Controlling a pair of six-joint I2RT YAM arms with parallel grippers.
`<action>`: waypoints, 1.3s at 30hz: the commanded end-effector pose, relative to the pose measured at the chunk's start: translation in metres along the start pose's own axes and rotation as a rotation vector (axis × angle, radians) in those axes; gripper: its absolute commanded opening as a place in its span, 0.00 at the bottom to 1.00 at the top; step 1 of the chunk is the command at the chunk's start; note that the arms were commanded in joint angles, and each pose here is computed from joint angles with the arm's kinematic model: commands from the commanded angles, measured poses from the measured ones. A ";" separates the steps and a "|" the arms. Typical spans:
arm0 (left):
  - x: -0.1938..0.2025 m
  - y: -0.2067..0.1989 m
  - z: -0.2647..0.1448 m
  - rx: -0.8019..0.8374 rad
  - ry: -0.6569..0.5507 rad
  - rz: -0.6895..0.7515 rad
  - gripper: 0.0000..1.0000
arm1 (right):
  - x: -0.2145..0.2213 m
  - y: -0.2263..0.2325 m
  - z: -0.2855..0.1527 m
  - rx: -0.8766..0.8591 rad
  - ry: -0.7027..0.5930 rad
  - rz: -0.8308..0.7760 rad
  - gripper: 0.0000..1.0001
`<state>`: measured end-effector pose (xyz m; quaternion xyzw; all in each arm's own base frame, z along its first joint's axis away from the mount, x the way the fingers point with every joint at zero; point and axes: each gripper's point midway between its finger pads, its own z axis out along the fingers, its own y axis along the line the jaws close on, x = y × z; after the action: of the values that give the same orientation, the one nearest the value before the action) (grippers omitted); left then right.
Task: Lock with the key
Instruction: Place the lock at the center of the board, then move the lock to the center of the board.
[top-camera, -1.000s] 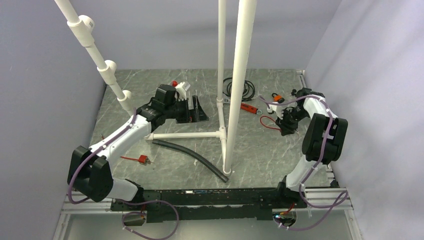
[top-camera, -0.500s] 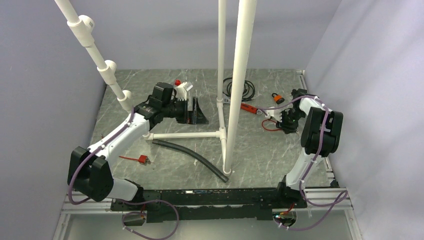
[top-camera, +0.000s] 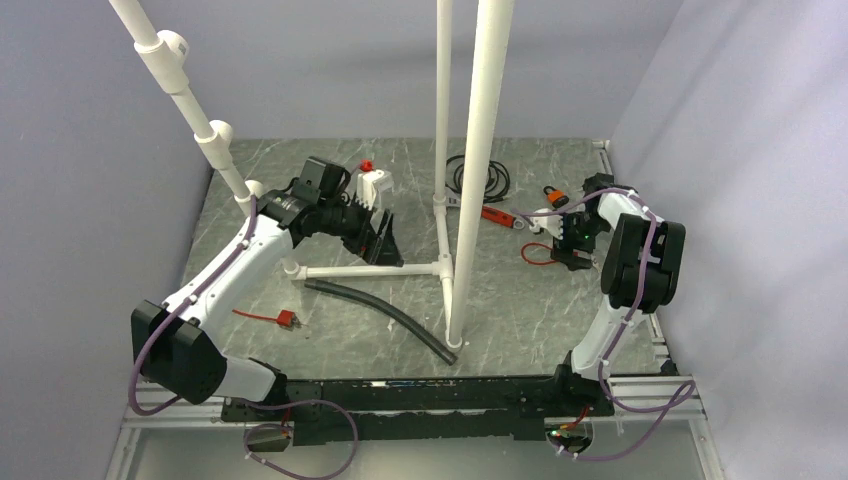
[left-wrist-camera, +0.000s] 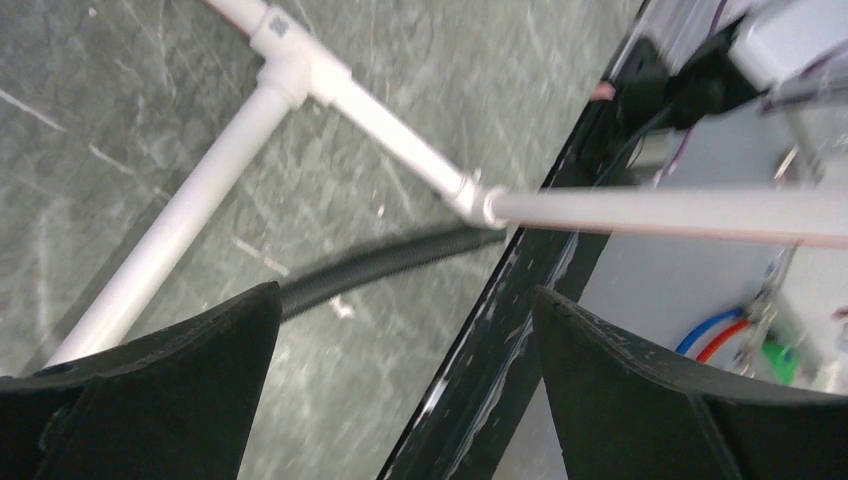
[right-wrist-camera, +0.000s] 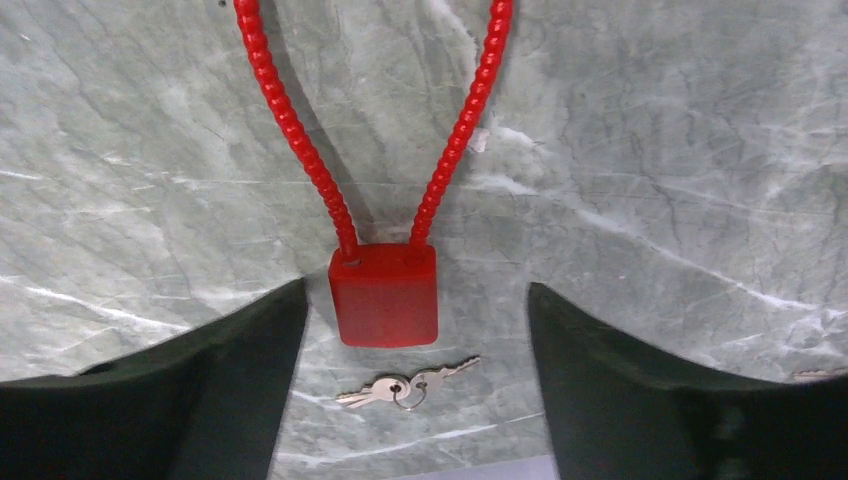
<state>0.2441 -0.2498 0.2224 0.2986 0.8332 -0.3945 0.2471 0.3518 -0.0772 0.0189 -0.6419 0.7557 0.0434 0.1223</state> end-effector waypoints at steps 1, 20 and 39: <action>0.023 -0.017 -0.034 0.030 0.106 0.239 1.00 | -0.026 -0.020 -0.026 0.054 -0.107 0.057 0.98; 0.163 0.056 -0.112 -0.048 0.836 0.668 0.99 | -0.127 -0.025 -0.087 0.134 -0.554 0.381 1.00; 0.212 0.157 -0.100 -0.191 0.984 0.990 0.86 | -0.165 -0.015 -0.114 0.107 -0.773 0.555 1.00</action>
<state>0.1621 -0.0262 0.0741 0.7398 0.6724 -0.0043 -0.0245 0.3681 0.0456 0.1426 -0.3493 0.8201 0.2619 0.3700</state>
